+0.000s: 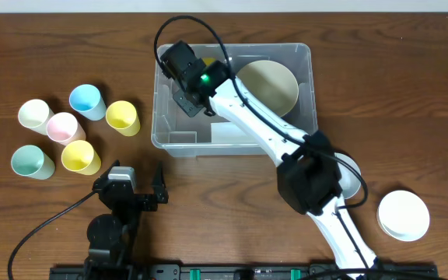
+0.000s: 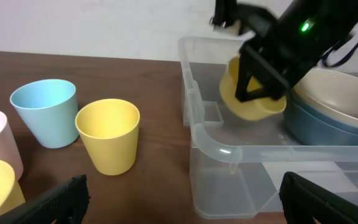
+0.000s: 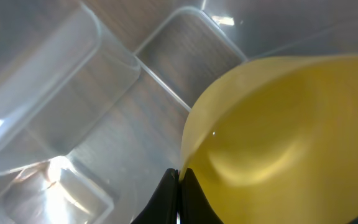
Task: Pack container
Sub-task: 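Carry the yellow bowl into the container's left side and release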
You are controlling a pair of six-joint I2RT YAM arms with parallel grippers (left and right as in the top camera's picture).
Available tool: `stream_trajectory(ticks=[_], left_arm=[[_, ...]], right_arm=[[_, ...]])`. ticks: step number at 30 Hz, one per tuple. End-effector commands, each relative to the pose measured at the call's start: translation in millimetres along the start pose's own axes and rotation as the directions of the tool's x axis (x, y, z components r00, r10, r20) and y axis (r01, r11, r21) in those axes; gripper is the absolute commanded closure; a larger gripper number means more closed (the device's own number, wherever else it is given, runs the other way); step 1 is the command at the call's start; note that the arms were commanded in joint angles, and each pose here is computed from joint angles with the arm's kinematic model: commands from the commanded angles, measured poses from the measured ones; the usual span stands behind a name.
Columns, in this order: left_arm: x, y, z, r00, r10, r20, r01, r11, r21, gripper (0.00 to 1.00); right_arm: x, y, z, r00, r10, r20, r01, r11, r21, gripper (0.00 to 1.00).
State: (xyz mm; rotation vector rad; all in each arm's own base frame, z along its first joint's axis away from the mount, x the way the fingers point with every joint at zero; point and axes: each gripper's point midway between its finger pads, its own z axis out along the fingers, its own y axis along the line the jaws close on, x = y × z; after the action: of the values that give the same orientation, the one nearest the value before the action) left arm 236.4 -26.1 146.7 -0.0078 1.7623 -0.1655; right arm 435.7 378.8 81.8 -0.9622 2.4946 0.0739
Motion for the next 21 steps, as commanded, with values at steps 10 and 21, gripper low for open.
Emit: stream_trajectory(ticks=[10, 21], left_arm=[[15, 1, 1, 0.999, 0.001, -0.044, -0.001, 1.000, -0.002, 0.02], [14, 1, 1, 0.999, 0.001, -0.043, -0.001, 1.000, -0.002, 0.02]], right_arm=[[-15, 6, 15, 0.998, -0.024, 0.066, 0.024, 1.000, -0.004, 0.73], [-44, -8, -58, 0.993, -0.015, 0.114, 0.013, 1.000, 0.023, 0.65]])
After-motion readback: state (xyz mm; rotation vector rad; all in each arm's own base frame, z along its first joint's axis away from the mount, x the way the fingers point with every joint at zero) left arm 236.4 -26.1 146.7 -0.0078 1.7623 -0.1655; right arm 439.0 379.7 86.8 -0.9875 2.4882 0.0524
